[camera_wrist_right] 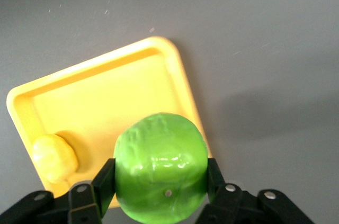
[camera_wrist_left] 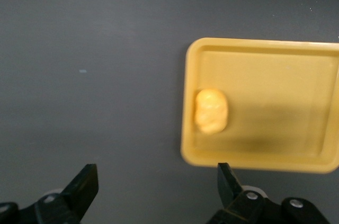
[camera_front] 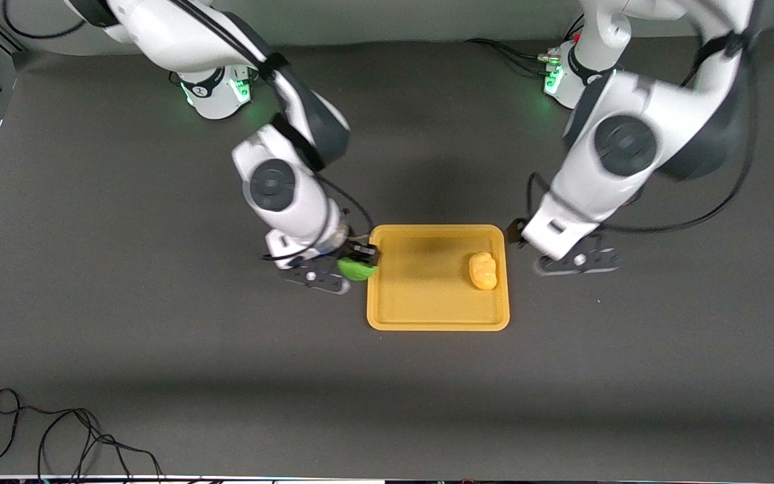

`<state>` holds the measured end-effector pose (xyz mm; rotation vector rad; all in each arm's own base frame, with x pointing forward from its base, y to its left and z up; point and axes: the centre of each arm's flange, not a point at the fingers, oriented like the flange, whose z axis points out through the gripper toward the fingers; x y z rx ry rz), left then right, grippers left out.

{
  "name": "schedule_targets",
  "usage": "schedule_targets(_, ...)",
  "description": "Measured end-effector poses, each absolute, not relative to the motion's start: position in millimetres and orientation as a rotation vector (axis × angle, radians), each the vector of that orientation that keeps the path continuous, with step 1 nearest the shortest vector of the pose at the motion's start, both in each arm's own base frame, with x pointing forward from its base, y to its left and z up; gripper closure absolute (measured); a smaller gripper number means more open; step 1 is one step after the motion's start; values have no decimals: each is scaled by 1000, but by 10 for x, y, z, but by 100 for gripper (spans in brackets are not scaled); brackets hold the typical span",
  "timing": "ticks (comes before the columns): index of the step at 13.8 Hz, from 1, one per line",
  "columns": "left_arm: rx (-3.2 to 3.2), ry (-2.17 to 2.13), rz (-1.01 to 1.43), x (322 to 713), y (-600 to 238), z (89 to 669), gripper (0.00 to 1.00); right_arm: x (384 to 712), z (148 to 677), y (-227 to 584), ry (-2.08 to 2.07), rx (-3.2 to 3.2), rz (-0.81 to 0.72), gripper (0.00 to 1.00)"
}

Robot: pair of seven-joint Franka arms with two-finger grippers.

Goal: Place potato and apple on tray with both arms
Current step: 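Lower the apple onto the tray with the right gripper while the left withdraws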

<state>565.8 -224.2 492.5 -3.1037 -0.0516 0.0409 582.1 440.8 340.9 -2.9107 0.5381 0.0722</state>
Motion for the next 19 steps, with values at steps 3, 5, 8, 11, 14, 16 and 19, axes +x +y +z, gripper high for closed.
schedule_targets(3, -3109, -56, 6, 5580, -1537, 5324, 0, 5871, 2866, 4915, 621, -2898, 56, 29)
schedule_targets(5, -3109, -57, 11, 5590, -983, 5400, 0, 5799, 2495, 5156, 636, -2930, 33, 29)
schedule_targets(8, -3110, -85, 13, 5598, -368, 5437, 0, 5659, 2060, 5344, 609, -2956, 37, 29)
schedule_targets(11, -3113, -59, 12, 5595, -183, 5451, 0, 5688, 2141, 5396, 604, -2927, -1, 29)
schedule_targets(14, -3116, -45, -60, 5611, -210, 5536, 0, 5690, 2111, 5395, 605, -2925, -3, 14)
schedule_targets(16, -3117, -39, -113, 5602, -231, 5643, 0, 5685, 2118, 5380, 597, -2945, -3, 0)
schedule_targets(19, -3116, -38, -142, 5553, -233, 5758, 0, 5717, 2545, 5130, 452, -3124, 28, 0)
